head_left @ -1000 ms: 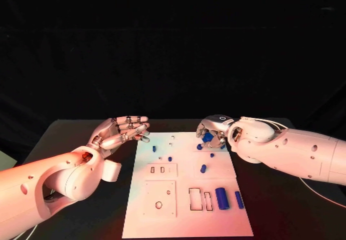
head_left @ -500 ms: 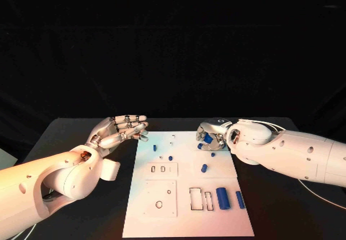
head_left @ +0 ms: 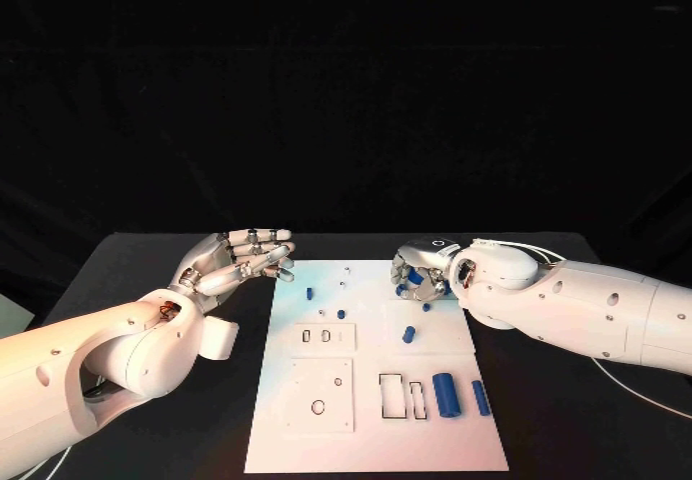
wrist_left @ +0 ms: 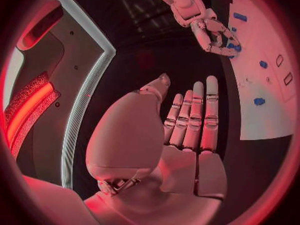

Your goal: Assemble the parts on the task board

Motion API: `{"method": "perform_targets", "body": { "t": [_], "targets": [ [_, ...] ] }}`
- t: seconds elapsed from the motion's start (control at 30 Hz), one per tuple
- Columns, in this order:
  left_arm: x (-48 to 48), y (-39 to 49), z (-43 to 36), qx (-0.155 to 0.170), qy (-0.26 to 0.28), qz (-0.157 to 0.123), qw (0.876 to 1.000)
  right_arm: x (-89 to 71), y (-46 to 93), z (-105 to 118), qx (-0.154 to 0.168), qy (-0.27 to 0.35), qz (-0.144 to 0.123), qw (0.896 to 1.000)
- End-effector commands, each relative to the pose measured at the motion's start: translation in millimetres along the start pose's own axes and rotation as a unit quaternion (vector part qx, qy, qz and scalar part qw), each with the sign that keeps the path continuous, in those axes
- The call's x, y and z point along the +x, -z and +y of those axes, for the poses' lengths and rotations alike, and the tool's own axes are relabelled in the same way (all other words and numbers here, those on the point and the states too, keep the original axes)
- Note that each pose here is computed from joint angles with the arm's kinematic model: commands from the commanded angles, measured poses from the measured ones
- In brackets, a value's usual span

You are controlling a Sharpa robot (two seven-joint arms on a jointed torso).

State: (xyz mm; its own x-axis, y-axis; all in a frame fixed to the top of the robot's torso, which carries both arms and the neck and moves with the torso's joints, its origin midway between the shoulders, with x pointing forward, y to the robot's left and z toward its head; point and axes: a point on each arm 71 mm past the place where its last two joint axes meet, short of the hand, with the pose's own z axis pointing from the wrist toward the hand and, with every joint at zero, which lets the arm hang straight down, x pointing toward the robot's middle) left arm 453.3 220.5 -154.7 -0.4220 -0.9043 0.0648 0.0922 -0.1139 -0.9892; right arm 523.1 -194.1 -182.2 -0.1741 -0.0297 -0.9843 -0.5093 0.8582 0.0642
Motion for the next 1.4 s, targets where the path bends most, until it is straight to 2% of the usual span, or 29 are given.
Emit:
{"method": "perform_targets", "body": {
  "t": [0.03,0.23,0.57,0.97,1.2,1.4],
  "targets": [
    [1.6,-0.8,-1.6,0.004,0.005,0.009,1.0,1.9,0.0,-1,0.002,0.01,0.009,1.0],
    [0.5,-0.9,-1.6,0.004,0.004,0.007,1.0,1.6,0.2,0,0.002,0.015,0.005,1.0],
    [-1.0,-0.9,-1.4,0.004,0.003,0.004,1.0,-1.7,0.4,4,0.0,0.022,-0.019,1.0],
    [-1.6,-0.7,-1.7,0.004,0.002,0.003,1.0,-15.5,0.6,19,-0.006,0.02,-0.074,0.997],
    [-1.9,-1.3,-1.4,0.005,0.002,0.003,1.0,-26.2,-10.3,42,-0.026,0.019,-0.109,0.994],
    [-1.8,-1.7,-1.2,0.005,0.003,0.003,1.0,-28.7,-22.1,56,-0.034,0.02,-0.125,0.991]
  ]
}}
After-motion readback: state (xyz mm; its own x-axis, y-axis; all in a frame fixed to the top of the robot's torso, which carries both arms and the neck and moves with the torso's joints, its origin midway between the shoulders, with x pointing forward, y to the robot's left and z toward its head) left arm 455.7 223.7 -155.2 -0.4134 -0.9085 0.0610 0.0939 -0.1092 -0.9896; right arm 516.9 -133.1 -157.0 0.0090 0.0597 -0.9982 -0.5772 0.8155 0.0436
